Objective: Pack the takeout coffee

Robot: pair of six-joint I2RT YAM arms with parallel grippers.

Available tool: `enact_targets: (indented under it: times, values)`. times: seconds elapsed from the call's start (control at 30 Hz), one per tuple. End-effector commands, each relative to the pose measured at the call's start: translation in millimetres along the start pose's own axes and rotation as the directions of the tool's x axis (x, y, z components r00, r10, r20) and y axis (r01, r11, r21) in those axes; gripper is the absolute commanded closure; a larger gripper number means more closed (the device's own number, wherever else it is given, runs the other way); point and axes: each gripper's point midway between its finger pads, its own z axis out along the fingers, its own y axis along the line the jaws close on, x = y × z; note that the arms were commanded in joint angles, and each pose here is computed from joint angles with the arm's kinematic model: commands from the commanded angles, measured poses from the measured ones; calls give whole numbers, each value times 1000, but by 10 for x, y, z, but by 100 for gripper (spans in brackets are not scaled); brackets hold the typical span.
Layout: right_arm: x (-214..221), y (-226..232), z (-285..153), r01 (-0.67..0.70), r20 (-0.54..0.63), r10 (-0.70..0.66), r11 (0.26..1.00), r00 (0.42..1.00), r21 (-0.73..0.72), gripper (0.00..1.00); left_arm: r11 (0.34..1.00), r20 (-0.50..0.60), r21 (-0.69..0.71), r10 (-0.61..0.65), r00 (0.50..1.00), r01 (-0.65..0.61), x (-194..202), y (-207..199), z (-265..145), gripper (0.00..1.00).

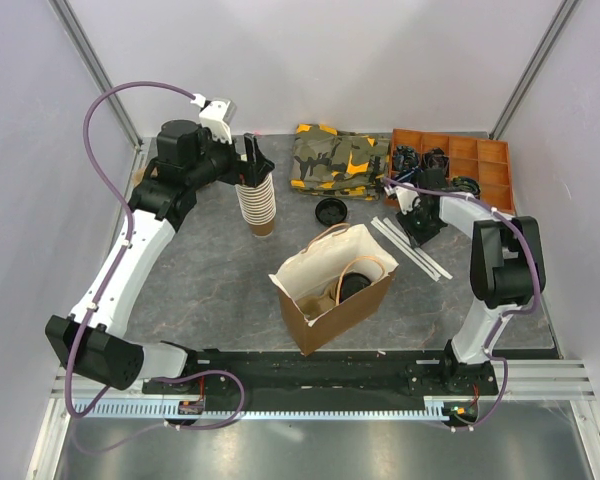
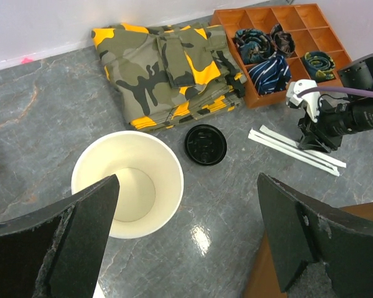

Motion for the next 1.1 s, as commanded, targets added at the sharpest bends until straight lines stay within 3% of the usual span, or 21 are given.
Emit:
enact_targets:
  times: [0.0, 0.23, 0.4, 0.53, 0.83, 0.97, 1.07]
  values:
    - [279, 139, 38, 32, -77, -33, 999, 996, -16, 66, 999, 46, -30, 39, 998, -38, -105, 74, -90, 0]
    - [472, 223, 121, 37, -143, -44, 998, 989, -53, 81, 1000, 40, 7, 25, 999, -25, -49, 59, -20, 0]
    - [413, 265, 29, 3, -139, -15, 996, 990, -89, 99, 997, 51, 38, 61, 997, -63, -5, 27, -13, 0]
    - [341, 203, -196, -45, -103, 35, 994, 994, -96, 100, 994, 61, 56, 92, 994, -95, 66, 10, -22, 0]
    - [-299, -287, -1110, -155, 222, 147, 988, 964, 17, 100, 992, 85, 71, 98, 992, -104, 178, 18, 33, 0]
    - [-605, -503, -1546, -201, 350, 164, 977, 923, 75, 100, 991, 105, 82, 94, 990, -103, 162, 5, 49, 0]
    - [-1024, -676, -2013, -233, 485, 157, 967, 860, 101, 100, 987, 134, 110, 98, 986, -113, 147, -39, 71, 0]
